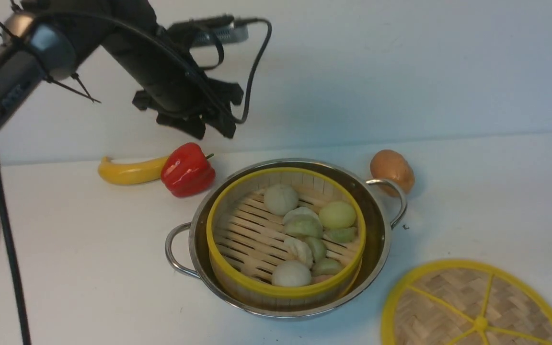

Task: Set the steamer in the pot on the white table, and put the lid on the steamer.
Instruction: 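Place the bamboo steamer basket with dumplings into the steel pot with the left gripper, then move the gripper down to the bamboo steamer lid and grasp its center knob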

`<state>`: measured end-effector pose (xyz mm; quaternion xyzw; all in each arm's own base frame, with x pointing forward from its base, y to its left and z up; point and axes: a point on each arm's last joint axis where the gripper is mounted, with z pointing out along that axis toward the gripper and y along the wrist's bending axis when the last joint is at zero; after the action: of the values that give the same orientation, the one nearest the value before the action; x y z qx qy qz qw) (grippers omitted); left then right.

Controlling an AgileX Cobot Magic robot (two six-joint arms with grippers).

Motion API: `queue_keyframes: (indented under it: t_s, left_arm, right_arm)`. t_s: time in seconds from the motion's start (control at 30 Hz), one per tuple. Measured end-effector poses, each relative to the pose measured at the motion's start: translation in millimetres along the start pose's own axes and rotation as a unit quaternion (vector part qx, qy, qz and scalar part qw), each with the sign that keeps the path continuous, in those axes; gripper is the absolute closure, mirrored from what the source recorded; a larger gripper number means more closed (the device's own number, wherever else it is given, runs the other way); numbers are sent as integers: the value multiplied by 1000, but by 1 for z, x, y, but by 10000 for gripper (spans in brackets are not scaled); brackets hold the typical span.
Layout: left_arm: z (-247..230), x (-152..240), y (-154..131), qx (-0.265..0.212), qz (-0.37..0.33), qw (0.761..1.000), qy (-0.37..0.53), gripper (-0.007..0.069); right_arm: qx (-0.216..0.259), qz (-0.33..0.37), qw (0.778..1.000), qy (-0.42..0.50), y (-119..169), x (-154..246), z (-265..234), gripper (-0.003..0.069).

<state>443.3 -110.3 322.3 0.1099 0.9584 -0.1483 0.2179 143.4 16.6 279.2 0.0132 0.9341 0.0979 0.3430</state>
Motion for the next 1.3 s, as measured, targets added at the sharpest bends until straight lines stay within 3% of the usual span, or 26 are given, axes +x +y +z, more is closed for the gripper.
queue_keyframes:
  t_s: [0.13,0.4,0.73,0.83,0.97,1.07,1.3]
  left_arm:
    - [-61,-1,-10,-30,35,997,-61,286]
    - [-197,28,-32,-107,91,971,-195,622]
    - [-286,102,-49,-134,122,947,-265,647]
    - [-290,128,-49,-134,122,948,-263,647]
    - [-285,186,-46,-137,130,926,-327,646]
    - [-267,220,-40,-139,133,914,-356,646]
    - [-198,285,-20,-133,111,917,-359,646]
  right_arm:
    - [-13,-3,999,41,1,0,14,410]
    - [-55,-70,989,118,24,-12,48,410]
    - [-48,-105,977,182,41,-29,90,410]
    - [-43,-102,973,202,40,-27,100,410]
    - [-39,-99,970,220,39,-24,113,410]
    - [-38,-98,968,228,39,-22,118,410]
    - [-42,-99,967,233,39,-21,127,410]
